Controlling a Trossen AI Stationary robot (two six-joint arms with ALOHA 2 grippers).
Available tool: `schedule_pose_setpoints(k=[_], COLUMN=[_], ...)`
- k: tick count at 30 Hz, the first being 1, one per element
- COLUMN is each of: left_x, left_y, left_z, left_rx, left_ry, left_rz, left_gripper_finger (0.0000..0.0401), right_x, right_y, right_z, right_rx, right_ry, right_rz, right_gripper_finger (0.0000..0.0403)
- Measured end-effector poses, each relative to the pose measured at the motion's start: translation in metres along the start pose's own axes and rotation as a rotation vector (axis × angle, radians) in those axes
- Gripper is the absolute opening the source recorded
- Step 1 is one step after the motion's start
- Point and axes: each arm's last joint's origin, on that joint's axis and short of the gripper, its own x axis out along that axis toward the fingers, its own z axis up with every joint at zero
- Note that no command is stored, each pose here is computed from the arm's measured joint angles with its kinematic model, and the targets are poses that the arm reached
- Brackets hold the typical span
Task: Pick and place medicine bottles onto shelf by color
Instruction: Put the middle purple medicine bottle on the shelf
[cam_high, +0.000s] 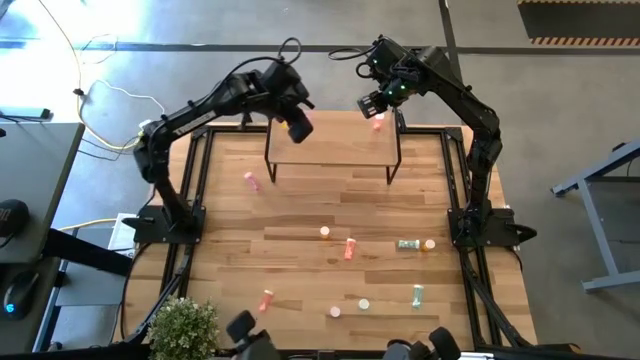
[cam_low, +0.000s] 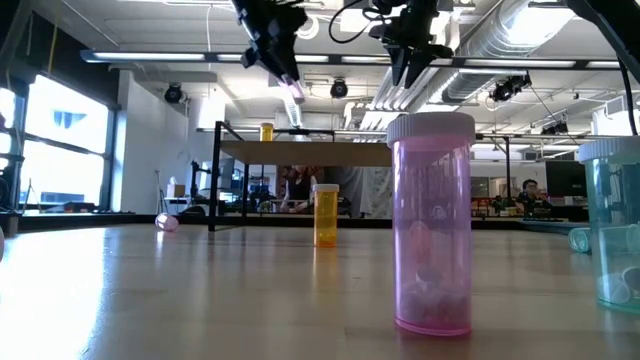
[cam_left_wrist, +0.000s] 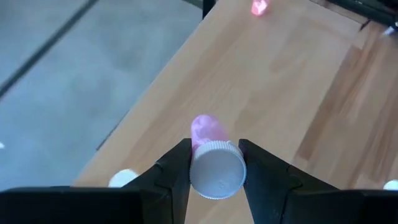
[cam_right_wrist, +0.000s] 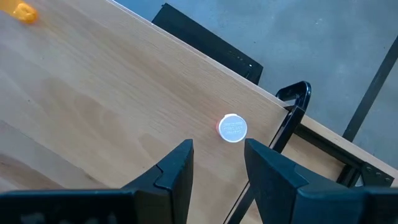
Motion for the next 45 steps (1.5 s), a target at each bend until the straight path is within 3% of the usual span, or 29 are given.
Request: schedule_pose_setpoints(k=[23,37,45], left_x=[0.088,0.089,0.063], left_y=[0.001,0.002,0.003], left_z=[-0.001,0.0,0.012], left_rx=[-0.036,-0.036,-0.038], left_ry=[0.167,0.161,0.16], left_rz=[0.038,0.051,0.026], left_gripper_finger=[0.0115,0.0115,0.0115], right_x=[0.0,0.0,0.0], right_y=[0.0,0.0,0.0], right_z=[0.0,0.0,0.0], right_rx=[-0.054,-0.08,-0.08], right_ry=[0.001,-0.001,-0.004], right_rz=[0.0,0.001,0.002], right_gripper_finger=[0.0136,0.0136,0.0136])
